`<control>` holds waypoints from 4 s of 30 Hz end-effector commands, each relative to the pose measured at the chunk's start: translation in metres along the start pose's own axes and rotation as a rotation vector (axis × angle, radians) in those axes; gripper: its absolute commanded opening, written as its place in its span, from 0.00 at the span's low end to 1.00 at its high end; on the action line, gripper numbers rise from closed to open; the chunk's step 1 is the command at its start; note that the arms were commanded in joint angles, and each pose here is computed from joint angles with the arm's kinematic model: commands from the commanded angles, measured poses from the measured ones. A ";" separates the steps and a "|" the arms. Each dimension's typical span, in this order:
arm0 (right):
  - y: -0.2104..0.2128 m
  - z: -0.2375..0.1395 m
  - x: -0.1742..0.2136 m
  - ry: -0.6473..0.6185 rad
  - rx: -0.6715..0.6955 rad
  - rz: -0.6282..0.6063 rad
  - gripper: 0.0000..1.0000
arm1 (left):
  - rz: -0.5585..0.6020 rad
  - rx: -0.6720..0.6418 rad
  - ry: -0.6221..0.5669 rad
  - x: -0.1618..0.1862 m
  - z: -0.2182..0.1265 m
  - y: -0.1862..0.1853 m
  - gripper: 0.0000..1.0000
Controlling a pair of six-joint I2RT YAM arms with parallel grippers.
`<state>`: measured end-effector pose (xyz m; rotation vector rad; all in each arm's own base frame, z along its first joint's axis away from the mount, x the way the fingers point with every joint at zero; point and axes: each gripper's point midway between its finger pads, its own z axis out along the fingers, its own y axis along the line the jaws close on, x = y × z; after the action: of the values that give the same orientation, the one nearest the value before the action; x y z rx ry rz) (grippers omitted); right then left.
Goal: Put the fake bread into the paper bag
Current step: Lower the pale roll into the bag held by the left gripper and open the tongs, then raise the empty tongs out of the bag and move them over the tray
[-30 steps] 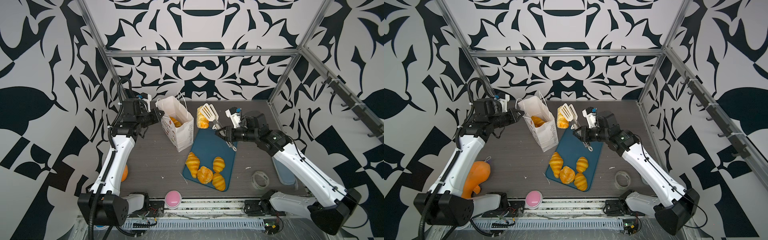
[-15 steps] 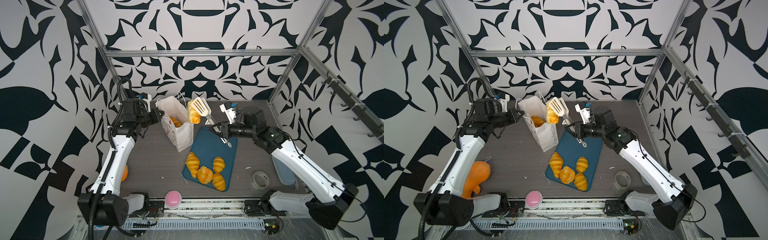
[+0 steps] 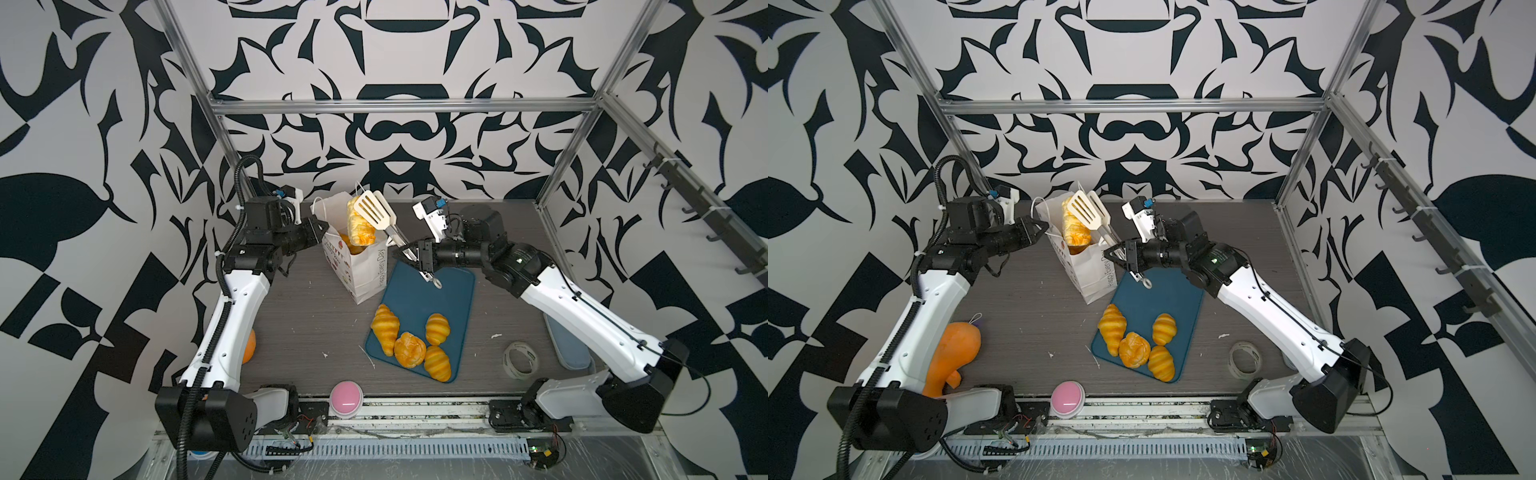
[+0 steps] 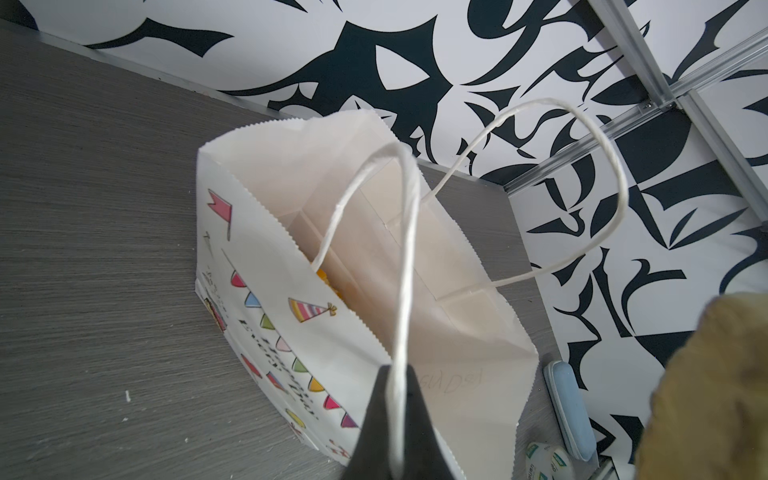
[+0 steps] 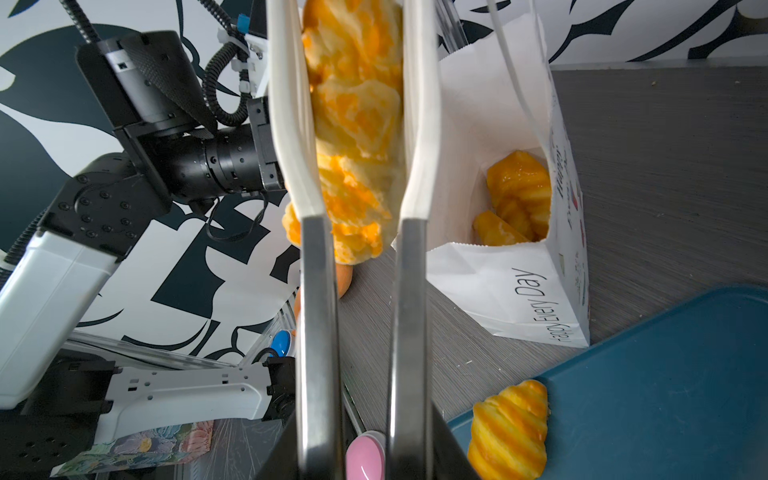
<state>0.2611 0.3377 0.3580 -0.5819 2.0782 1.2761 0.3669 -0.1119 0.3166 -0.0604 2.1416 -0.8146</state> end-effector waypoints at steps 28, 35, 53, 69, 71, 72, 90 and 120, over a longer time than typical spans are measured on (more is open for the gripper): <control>-0.020 0.029 -0.037 -0.048 0.114 -0.083 0.36 | -0.011 -0.019 0.002 0.002 -0.001 0.005 0.00; -0.030 0.032 -0.032 -0.029 0.148 -0.082 0.36 | -0.016 -0.020 0.000 0.002 -0.001 0.007 0.00; -0.042 0.036 -0.022 -0.005 0.180 -0.064 0.44 | -0.017 -0.020 -0.006 0.001 -0.003 0.007 0.00; -0.030 0.025 -0.025 -0.022 0.158 -0.073 0.47 | -0.020 -0.011 0.000 0.001 -0.001 0.006 0.00; -0.025 0.023 -0.025 -0.026 0.147 -0.073 0.47 | -0.019 -0.010 0.000 0.002 -0.001 0.006 0.00; -0.023 0.021 -0.025 -0.028 0.143 -0.072 0.47 | -0.020 -0.010 -0.001 0.001 -0.001 0.006 0.00; 0.011 -0.019 -0.012 -0.051 0.134 -0.117 0.46 | -0.024 -0.004 0.003 0.002 0.000 0.005 0.00; -0.071 -0.087 0.114 0.182 0.502 0.057 0.46 | -0.029 0.015 0.002 0.002 -0.001 0.002 0.00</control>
<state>0.2054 0.2343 0.2573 -0.4574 2.4720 0.7263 0.3680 -0.1088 0.3177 -0.0833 2.1373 -0.8256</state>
